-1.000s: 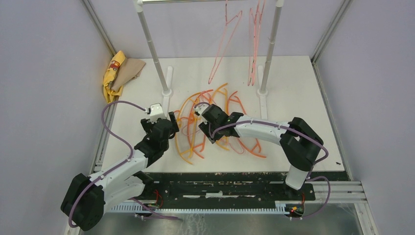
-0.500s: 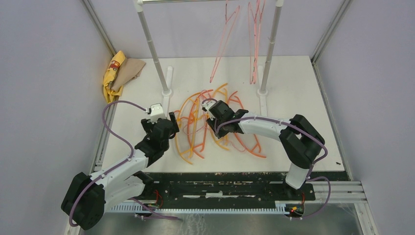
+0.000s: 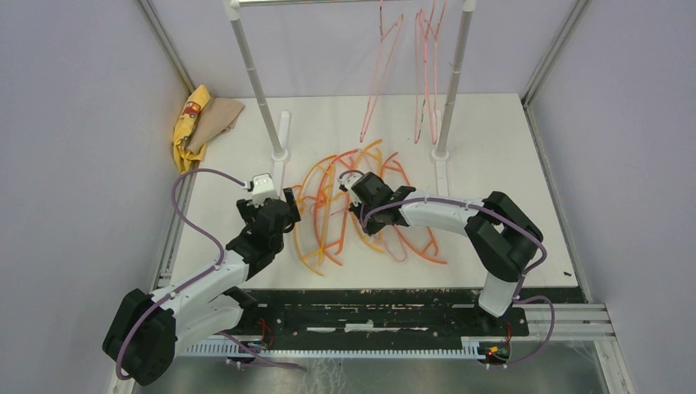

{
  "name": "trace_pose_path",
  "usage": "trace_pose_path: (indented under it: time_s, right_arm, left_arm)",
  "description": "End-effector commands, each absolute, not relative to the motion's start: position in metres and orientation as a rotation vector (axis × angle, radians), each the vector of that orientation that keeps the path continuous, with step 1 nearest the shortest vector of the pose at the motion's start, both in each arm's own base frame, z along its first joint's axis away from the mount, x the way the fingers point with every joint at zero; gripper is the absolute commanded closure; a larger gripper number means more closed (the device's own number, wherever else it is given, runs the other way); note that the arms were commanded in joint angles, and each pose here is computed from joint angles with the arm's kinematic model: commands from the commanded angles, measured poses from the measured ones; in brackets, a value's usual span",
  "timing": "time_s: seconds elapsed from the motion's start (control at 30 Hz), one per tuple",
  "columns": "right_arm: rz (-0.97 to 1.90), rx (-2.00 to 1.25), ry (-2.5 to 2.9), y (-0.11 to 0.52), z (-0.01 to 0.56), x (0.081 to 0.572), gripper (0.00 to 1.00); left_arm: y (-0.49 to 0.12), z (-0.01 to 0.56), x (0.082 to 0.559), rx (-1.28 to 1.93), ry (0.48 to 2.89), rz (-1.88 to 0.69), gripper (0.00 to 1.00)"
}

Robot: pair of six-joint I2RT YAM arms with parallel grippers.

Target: Organize the hangers

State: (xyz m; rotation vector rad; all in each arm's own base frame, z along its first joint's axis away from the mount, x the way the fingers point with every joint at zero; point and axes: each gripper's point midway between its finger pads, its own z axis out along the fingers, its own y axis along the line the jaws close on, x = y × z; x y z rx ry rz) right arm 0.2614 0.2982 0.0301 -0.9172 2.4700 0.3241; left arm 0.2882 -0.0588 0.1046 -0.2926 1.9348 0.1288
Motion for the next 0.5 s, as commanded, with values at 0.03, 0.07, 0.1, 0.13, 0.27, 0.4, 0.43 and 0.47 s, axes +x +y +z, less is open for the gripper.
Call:
trace_pose_path:
  time_s: [0.03, 0.07, 0.1, 0.13, 0.27, 0.4, 0.43, 0.47]
  right_arm:
    - [0.393, -0.869, 2.429, 0.311, 0.041, 0.267, 0.99]
    - [0.404, -0.854, 2.418, 0.312, 0.045, 0.268, 0.99]
    - [0.418, -0.833, 2.403, 0.313, 0.051, 0.27, 0.99]
    - [0.434, -0.81, 2.385, 0.314, 0.058, 0.271, 0.99]
    - [0.495, -0.672, 2.293, 0.318, 0.093, 0.281, 0.99]
    - [0.589, -0.491, 2.177, 0.327, 0.136, 0.295, 0.99]
    - [0.622, -0.448, 2.153, 0.33, 0.146, 0.298, 0.99]
    - [0.658, -0.409, 2.129, 0.334, 0.156, 0.302, 0.99]
  left_arm:
    - [-0.058, 0.117, 0.293, -0.375, 1.875, 0.095, 0.01]
    - [-0.058, 0.117, 0.293, -0.375, 1.874, 0.095, 0.01]
    - [-0.058, 0.117, 0.293, -0.374, 1.875, 0.095, 0.01]
    - [-0.058, 0.117, 0.293, -0.374, 1.875, 0.094, 0.01]
    - [-0.059, 0.12, 0.292, -0.379, 1.865, 0.078, 0.01]
    - [-0.057, 0.124, 0.29, -0.386, 1.85, 0.065, 0.01]
    - [-0.057, 0.125, 0.29, -0.389, 1.845, 0.058, 0.01]
    - [-0.058, 0.126, 0.289, -0.39, 1.84, 0.051, 0.01]
